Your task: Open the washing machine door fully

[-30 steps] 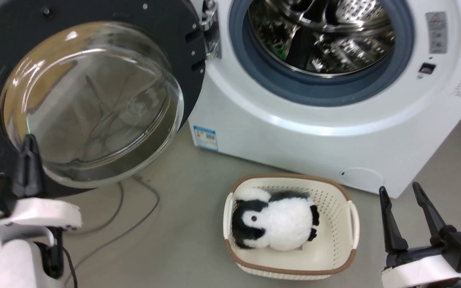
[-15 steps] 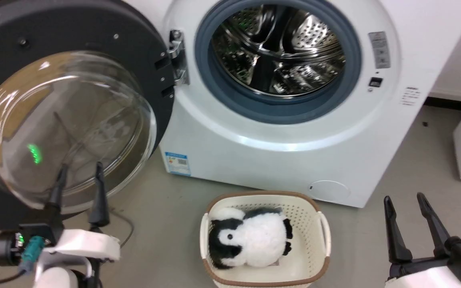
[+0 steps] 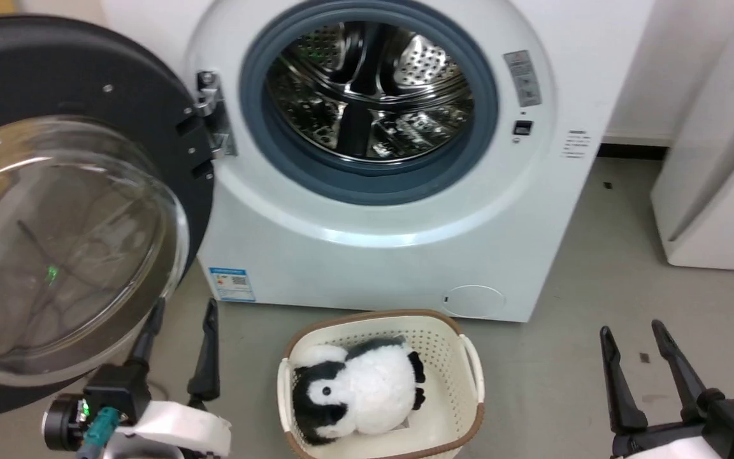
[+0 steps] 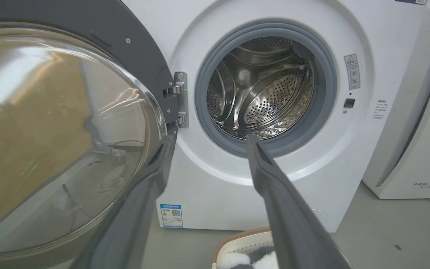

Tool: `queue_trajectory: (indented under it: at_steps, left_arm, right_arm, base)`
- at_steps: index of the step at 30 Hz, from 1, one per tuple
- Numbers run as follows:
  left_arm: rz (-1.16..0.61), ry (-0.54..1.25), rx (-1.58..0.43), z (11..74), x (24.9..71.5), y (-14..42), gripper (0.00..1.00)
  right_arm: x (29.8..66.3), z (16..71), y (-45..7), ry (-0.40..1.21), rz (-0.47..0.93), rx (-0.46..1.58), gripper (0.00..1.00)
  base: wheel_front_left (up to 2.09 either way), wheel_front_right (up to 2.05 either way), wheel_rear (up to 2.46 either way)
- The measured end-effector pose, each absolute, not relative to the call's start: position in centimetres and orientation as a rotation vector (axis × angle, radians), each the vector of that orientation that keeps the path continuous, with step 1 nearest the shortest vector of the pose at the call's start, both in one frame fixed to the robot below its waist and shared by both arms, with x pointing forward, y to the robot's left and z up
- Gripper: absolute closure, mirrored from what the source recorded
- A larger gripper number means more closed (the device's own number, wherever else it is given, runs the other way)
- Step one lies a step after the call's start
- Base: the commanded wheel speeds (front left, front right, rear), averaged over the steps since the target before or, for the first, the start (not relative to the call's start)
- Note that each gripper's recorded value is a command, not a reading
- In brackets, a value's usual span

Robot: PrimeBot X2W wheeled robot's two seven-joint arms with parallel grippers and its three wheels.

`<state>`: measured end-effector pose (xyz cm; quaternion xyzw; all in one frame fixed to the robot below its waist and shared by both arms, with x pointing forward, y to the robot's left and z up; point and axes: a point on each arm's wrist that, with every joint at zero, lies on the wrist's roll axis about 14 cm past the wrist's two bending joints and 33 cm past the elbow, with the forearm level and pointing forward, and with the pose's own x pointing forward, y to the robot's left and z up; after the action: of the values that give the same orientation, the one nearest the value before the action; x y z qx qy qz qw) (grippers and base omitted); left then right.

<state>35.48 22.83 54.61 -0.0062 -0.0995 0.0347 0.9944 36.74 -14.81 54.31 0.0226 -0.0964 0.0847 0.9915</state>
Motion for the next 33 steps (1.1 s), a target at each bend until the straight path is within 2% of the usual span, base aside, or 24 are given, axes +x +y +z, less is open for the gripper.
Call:
queue_trajectory:
  at_steps: [15, 16, 33]
  left_arm:
    - [-0.001, -0.11, -0.058, 51.6, 36.1, 20.0, 0.0]
    - [-0.002, -0.106, -0.058, 51.4, 36.1, 19.9, 1.0]
    - [-0.005, -0.092, -0.054, 51.4, 36.3, 19.6, 1.0]
  right_arm:
    - [35.3, 53.1, -17.0, -0.157, 0.101, 0.044, 0.0]
    - [35.3, 53.0, -17.1, -0.154, 0.099, 0.044, 1.0]
    - [35.3, 52.6, -17.2, -0.128, 0.097, 0.041, 1.0]
  base:
    - [0.0, 0.0, 0.0]
    - [0.0, 0.0, 0.0]
    - [0.0, 0.0, 0.0]
